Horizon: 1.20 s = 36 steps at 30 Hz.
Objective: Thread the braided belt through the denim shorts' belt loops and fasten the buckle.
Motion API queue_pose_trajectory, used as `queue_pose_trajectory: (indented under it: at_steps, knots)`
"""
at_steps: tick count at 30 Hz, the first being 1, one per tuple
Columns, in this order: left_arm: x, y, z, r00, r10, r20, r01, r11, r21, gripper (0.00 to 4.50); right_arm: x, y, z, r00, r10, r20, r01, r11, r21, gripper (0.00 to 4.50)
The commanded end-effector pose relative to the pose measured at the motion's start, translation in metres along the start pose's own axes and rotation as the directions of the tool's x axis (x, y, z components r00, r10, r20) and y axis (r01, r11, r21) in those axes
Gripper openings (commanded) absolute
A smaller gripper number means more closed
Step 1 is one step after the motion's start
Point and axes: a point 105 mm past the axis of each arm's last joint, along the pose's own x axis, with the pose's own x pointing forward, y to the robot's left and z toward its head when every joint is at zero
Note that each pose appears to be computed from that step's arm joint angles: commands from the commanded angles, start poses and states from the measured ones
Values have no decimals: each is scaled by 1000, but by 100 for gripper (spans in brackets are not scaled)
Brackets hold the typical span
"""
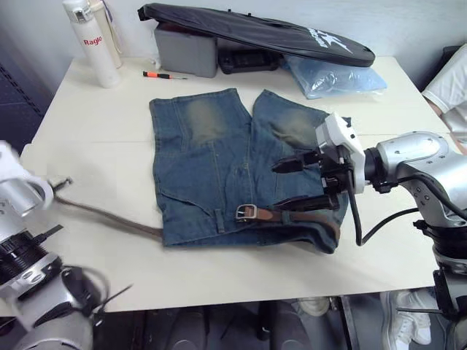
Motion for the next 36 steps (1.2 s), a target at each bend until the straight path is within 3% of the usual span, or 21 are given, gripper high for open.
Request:
queue_pose_trajectory:
  at_steps: [1, 3, 6, 8, 10, 12, 15, 18, 22, 28, 36]
  knots:
    - [-78, -102, 33, 726, -642, 246, 401, 686, 607, 5, -16, -7, 3, 997, -71, 19, 71, 997, -34, 450]
    - [-89, -119, 22, 647, -742, 178, 383, 518, 765, 5, -16, -9, 4, 996, -90, 28, 91, 995, -46, 450]
    - [-104, -137, 4, 532, -845, 51, 347, 273, 897, 5, -16, -14, 7, 991, -122, 47, 125, 990, -65, 450]
    - [-119, -150, -23, 441, -890, -118, 306, 25, 952, 5, -15, -22, 12, 982, -176, 61, 182, 976, -122, 450]
    - [-128, -155, -51, 382, -873, -304, 229, -229, 946, 5, -13, -30, 19, 970, -231, 80, 243, 950, -196, 450]
    - [-132, -156, -69, 351, -832, -429, 146, -404, 903, 5, -9, -35, 25, 958, -270, 96, 287, 916, -280, 450]
    - [-137, -158, -93, 306, -755, -579, -3, -609, 793, 5, 3, -37, 35, 951, -285, 121, 309, 863, -400, 450]
    - [-137, -164, -102, 283, -715, -639, -94, -684, 723, 5, 16, -36, 40, 953, -275, 128, 302, 822, -483, 450]
    - [-136, -171, -109, 262, -681, -684, -151, -729, 668, 5, 32, -32, 40, 963, -248, 110, 267, 794, -546, 450]
    - [-140, -179, -114, 217, -683, -698, -156, -730, 666, 5, 45, -26, 39, 973, -210, 100, 229, 791, -567, 450]
    - [-140, -180, -111, 206, -703, -680, -129, -709, 694, 0, 53, -22, 38, 979, -177, 100, 202, 804, -559, 100]
